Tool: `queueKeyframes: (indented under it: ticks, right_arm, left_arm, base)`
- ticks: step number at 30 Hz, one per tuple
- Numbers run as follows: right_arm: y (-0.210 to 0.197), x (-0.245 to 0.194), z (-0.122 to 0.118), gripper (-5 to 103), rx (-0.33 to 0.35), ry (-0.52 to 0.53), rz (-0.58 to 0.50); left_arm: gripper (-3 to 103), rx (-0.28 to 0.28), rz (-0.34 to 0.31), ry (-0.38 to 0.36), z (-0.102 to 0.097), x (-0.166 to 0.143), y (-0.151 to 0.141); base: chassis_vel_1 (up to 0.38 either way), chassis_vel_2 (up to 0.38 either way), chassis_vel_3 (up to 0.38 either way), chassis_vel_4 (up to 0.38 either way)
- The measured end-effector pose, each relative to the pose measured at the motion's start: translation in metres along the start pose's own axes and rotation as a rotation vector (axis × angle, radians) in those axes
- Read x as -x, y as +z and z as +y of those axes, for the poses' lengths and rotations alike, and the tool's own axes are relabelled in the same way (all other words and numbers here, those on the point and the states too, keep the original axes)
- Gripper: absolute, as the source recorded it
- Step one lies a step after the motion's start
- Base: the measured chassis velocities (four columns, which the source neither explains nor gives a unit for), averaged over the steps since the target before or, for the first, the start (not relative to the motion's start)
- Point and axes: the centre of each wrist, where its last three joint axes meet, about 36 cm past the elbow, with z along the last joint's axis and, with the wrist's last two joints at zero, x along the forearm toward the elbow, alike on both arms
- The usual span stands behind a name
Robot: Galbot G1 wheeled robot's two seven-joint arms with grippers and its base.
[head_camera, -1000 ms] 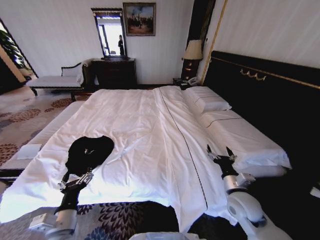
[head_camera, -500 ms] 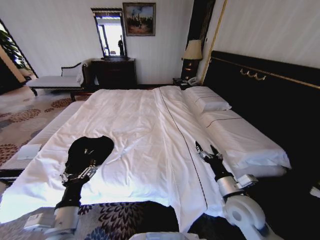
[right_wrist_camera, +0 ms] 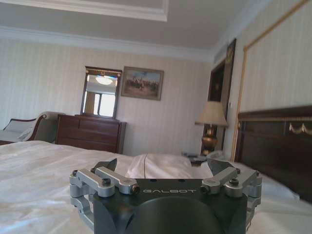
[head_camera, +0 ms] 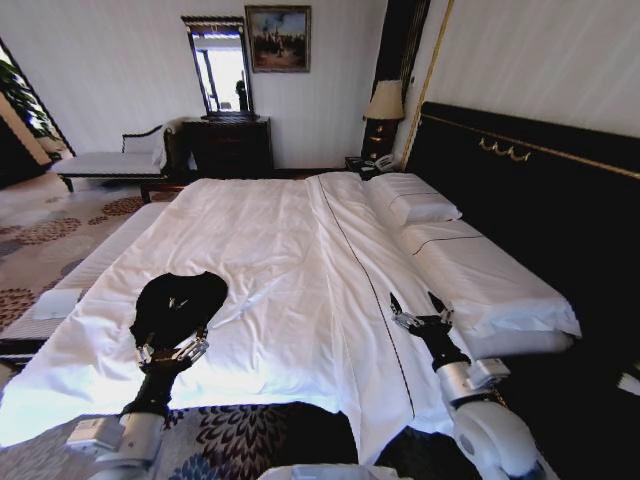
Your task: Fold the clothes on the bed.
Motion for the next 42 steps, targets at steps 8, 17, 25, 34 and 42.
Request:
queueKeyframes:
  ticks: [8,17,25,34,42]
  right_arm:
    - [0.001,-0.006,0.013,100,0.236,0.004,0.02]
    - [0.005,-0.013,0.014,100,0.335,-0.013,0.007]
    - [0.014,-0.017,0.019,100,0.32,-0.024,-0.008]
    - [0.018,-0.018,0.022,100,0.32,-0.019,-0.008]
    - [0.02,-0.019,0.023,100,0.314,-0.019,-0.009]
  left_arm:
    - [100,-0.043,0.021,-0.008,-0.003,-0.003,-0.002]
    - [100,-0.091,0.041,-0.016,-0.004,-0.003,-0.002]
    - [100,-0.028,-0.002,-0.021,-0.001,-0.004,-0.003]
    - [100,-0.002,-0.022,-0.022,-0.001,-0.003,-0.004]
    - [100,-0.001,-0.028,-0.026,-0.001,-0.002,-0.004]
  base:
    - [0.0,0.0,0.0,0.0]
    - [0.0,0.0,0.0,0.0]
    - [0.0,0.0,0.0,0.0]
    - [0.0,0.0,0.0,0.0]
    - [0.019,0.01,-0.02,-0.011]
